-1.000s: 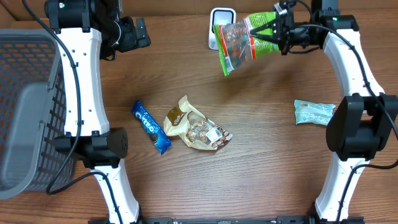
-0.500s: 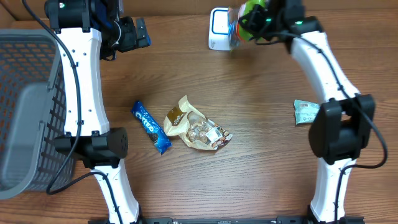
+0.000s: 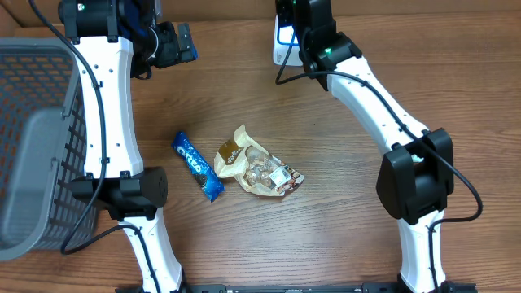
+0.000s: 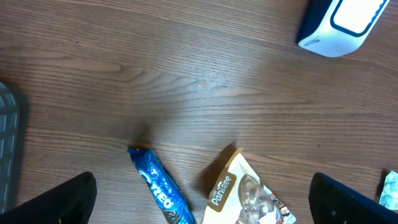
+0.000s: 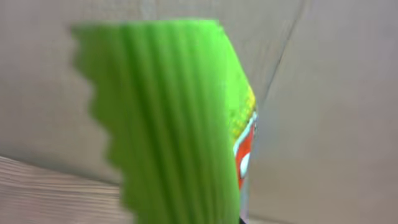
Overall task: Scan the item barcode
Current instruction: 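Hold the green packet's barcode against the scanner window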
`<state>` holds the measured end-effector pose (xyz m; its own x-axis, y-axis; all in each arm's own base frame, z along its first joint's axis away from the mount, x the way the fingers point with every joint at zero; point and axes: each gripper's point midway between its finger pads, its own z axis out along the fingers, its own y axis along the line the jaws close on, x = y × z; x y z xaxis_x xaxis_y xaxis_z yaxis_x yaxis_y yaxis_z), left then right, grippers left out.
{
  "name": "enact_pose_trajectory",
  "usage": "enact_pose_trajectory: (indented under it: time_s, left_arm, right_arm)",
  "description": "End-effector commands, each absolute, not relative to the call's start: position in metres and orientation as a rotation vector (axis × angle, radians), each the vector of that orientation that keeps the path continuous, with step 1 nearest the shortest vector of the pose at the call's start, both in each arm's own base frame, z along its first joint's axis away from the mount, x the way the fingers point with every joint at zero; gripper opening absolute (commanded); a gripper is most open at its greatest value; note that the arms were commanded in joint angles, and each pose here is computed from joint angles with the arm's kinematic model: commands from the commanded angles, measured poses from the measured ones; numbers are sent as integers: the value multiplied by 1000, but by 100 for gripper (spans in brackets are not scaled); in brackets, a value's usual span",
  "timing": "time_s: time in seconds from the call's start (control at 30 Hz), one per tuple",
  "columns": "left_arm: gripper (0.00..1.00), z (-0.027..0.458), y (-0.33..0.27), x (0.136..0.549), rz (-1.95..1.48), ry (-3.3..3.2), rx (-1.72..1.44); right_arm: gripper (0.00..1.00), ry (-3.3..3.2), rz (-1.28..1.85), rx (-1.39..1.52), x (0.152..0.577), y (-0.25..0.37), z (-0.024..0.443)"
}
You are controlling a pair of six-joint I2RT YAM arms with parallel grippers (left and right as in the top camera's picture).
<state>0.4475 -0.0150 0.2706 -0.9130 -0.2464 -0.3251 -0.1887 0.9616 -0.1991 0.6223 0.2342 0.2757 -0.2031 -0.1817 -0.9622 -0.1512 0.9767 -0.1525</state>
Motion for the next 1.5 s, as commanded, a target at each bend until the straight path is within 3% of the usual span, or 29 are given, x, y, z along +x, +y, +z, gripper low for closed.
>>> enact_pose_trajectory:
  time_s: [0.0, 0.67, 1.47]
  left_arm:
    - [100, 275, -16, 448, -234, 2742, -327]
    - [100, 275, -16, 448, -234, 2742, -327]
    - [100, 275, -16, 448, -234, 2742, -327]
  right_arm:
    - [4, 1758, -290, -402, 636, 217, 263]
    - [4, 1773, -367, -572, 637, 232, 232]
    - [4, 1709, -469, -739, 629, 252, 235]
